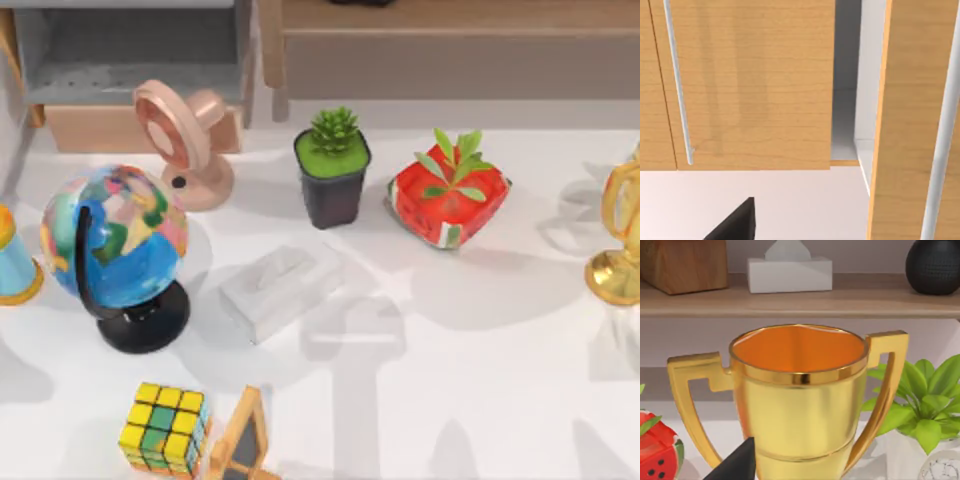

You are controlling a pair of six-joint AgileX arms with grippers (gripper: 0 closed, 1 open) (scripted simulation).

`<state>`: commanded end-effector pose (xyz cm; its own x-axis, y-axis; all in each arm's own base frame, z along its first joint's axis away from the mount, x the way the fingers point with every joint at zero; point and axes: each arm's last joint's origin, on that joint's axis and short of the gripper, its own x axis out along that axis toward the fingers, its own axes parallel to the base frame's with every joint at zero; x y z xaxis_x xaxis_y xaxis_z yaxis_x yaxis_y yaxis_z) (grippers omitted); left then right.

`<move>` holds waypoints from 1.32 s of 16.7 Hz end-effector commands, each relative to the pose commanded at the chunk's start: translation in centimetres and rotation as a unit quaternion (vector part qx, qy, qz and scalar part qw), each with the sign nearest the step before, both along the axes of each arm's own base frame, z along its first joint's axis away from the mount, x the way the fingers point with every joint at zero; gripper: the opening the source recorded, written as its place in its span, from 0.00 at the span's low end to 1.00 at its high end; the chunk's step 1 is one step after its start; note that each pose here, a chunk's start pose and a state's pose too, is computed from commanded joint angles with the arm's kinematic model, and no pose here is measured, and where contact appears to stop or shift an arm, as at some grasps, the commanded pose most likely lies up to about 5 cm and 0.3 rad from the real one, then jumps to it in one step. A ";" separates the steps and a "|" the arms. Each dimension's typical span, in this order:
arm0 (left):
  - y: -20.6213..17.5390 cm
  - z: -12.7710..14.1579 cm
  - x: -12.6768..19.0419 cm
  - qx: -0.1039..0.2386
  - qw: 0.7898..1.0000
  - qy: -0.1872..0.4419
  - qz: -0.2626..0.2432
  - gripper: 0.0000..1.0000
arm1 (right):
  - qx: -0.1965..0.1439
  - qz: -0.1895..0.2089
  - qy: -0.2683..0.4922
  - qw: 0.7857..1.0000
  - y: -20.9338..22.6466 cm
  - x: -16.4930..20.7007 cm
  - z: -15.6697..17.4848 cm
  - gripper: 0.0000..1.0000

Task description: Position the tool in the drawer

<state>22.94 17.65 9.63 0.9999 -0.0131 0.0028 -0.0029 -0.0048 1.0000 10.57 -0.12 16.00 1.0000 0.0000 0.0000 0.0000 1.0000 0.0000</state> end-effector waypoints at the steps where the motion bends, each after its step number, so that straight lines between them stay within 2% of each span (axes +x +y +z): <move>1: -0.2 -0.1 0.0 -0.002 1.000 0.001 -0.003 1.00 | 0.000 0.000 0.000 1.000 0.0 0.0 0.0 1.00; 6: -0.1 -0.1 0.1 -0.001 1.000 0.001 -0.002 1.00 | 0.000 0.000 0.000 1.000 0.0 0.0 0.0 1.00; 11: -0.2 -0.1 2.4 -0.002 1.000 0.001 -0.003 1.00 | 0.000 0.000 0.000 1.000 0.0 0.0 0.0 1.00; 15: -0.2 -0.1 2.5 -0.002 1.000 0.001 -0.003 1.00 | 0.000 0.000 0.000 1.000 0.0 0.0 0.0 1.00; 22: -0.2 -0.1 2.5 -0.002 1.000 0.001 -0.003 0.47 | 0.000 0.000 0.000 1.000 0.0 0.0 0.0 1.00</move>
